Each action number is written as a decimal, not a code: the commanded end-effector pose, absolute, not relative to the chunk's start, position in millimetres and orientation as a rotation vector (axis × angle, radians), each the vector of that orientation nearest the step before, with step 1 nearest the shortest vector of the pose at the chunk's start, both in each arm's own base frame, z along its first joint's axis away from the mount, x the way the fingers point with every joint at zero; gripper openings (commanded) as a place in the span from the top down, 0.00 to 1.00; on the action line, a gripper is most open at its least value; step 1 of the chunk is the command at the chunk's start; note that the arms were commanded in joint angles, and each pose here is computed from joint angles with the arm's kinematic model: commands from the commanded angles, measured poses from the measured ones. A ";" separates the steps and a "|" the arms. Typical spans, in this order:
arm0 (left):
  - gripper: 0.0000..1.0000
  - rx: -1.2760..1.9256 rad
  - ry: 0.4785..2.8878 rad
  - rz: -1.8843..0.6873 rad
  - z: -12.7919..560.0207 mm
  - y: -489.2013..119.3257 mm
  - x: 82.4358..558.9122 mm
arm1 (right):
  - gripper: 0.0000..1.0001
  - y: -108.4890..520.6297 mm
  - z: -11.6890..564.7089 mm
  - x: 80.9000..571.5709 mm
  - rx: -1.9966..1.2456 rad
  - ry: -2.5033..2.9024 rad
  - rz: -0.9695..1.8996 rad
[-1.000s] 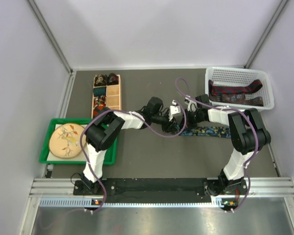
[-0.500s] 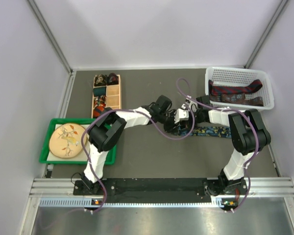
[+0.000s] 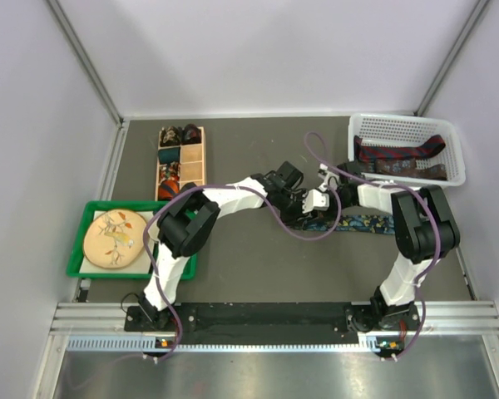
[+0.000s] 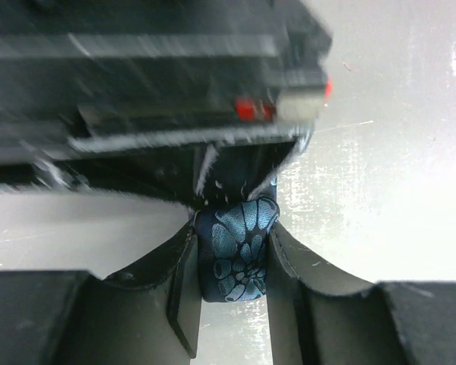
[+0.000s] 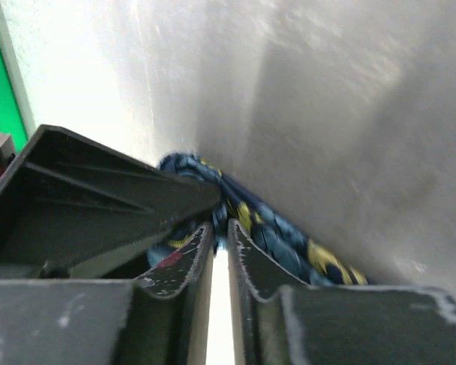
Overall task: Roll the ties
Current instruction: Roll the tie at the center of the board.
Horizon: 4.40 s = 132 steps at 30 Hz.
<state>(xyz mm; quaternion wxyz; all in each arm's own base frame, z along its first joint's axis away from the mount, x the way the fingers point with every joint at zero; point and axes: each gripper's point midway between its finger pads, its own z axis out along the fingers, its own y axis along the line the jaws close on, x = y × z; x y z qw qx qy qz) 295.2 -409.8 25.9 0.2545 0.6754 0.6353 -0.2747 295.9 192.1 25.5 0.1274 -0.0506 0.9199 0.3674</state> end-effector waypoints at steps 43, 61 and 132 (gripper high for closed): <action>0.44 2.038 2.101 -0.572 -65.8 -337.5 263.7 | 1.00 184.4 24.1 292.8 -0.200 2.694 1.143; 0.19 1.532 1.569 -1.072 35.2 -383.4 289.9 | 1.00 139.5 -1.8 300.3 -0.236 2.795 0.716; 0.80 2.045 1.933 -0.593 -21.1 -351.9 270.5 | 0.56 207.1 54.0 302.7 -0.045 2.673 1.341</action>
